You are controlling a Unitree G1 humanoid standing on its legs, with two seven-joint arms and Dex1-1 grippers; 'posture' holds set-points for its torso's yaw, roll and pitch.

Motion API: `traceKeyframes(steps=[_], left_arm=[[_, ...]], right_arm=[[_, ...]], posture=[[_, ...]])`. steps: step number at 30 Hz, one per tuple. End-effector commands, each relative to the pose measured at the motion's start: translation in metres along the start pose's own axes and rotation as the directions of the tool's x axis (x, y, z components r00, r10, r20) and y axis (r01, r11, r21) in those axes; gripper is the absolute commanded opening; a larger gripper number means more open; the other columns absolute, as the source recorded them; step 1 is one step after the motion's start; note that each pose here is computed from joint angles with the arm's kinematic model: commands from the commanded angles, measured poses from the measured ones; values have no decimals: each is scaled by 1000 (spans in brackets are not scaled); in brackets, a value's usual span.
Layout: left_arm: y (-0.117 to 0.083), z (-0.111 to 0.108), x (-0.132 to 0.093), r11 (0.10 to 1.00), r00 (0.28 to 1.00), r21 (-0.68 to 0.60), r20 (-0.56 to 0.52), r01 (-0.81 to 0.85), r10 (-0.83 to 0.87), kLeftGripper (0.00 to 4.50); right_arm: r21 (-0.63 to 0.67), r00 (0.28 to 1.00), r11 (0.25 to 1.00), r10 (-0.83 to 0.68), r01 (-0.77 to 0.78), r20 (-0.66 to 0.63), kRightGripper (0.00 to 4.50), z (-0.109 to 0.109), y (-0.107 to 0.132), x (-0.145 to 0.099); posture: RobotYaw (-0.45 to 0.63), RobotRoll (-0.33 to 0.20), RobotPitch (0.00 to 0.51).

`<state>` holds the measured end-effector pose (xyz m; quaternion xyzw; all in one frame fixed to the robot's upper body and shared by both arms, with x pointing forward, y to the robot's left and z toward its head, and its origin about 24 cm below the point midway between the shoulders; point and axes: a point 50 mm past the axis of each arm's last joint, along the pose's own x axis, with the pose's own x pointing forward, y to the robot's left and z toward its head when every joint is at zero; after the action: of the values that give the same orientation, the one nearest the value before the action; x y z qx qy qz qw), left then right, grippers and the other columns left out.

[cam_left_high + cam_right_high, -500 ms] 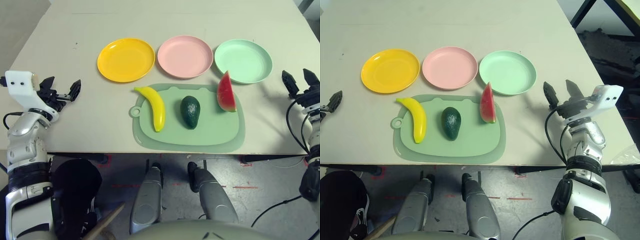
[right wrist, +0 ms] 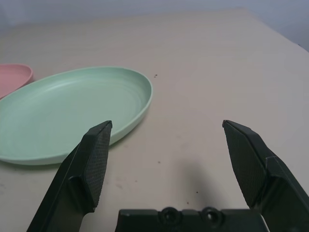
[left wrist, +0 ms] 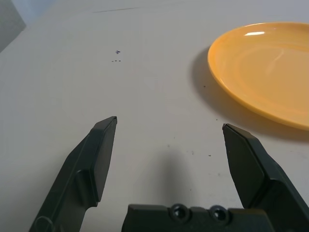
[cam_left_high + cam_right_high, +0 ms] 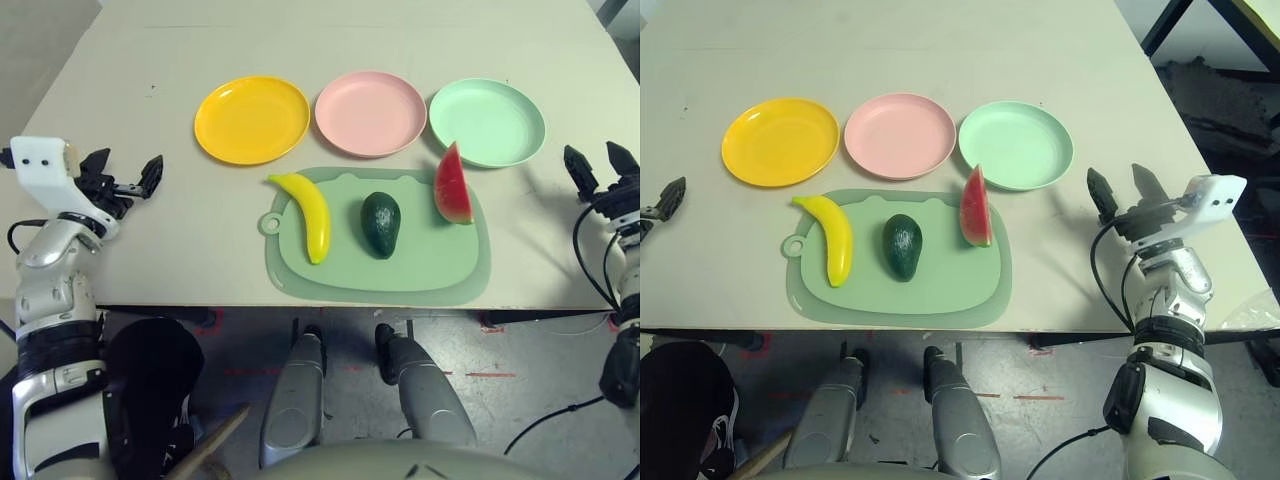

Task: Place the fruits into color-matched plates.

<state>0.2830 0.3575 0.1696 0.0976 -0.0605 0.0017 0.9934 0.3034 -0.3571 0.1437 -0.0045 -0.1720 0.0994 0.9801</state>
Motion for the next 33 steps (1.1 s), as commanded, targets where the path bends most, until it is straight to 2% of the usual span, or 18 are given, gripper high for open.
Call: traceKeyframes(steps=[1,3,5,7,9,13,15,17,21,24,29,33], left_arm=[[-10,4,-10,975,976,-33,19,218,-218,4460],[-27,16,-17,893,894,-70,87,445,-439,4460],[-41,26,-28,758,762,-77,90,647,-641,4460],[-48,32,-37,636,641,-80,56,767,-766,4460],[-51,37,-42,549,552,-81,13,832,-834,4460],[-59,44,-41,437,434,-49,-49,898,-899,4460],[-61,46,-40,411,408,-37,-64,911,-911,4460],[-64,48,-38,390,387,-26,-73,920,-919,4460],[-66,48,-35,372,370,-8,-100,928,-924,4460],[-65,47,-34,368,365,-11,-103,930,-925,4460],[-67,47,-31,338,335,-12,-111,941,-936,4460],[-63,53,-29,319,317,-1,-123,948,-941,4460]], right_arm=[[-70,995,992,100,-101,-17,4500,15,-3,-8],[-132,968,959,246,-251,-50,4500,28,5,-7],[-223,881,853,444,-472,-166,4500,48,21,-3],[-269,800,754,546,-599,-248,4500,69,33,3],[-306,749,684,590,-663,-303,4500,93,37,12],[-367,577,446,668,-816,-470,4500,137,52,30],[-410,540,360,652,-838,-532,4500,151,58,42],[-490,539,263,598,-831,-594,4500,163,67,63],[-504,414,52,647,-862,-640,4500,179,100,88],[-558,385,-58,664,-828,-641,4500,189,120,104],[-543,312,-207,633,-814,-709,4500,175,135,117],[-528,242,-384,586,-758,-773,4500,166,150,120]], posture=[[1,0,340],[4,0,337],[-6,0,336],[-14,0,334],[-19,0,333],[-16,0,323],[-35,0,319],[-39,0,313],[-35,0,309],[-53,0,309],[-52,0,312],[-59,0,315]])
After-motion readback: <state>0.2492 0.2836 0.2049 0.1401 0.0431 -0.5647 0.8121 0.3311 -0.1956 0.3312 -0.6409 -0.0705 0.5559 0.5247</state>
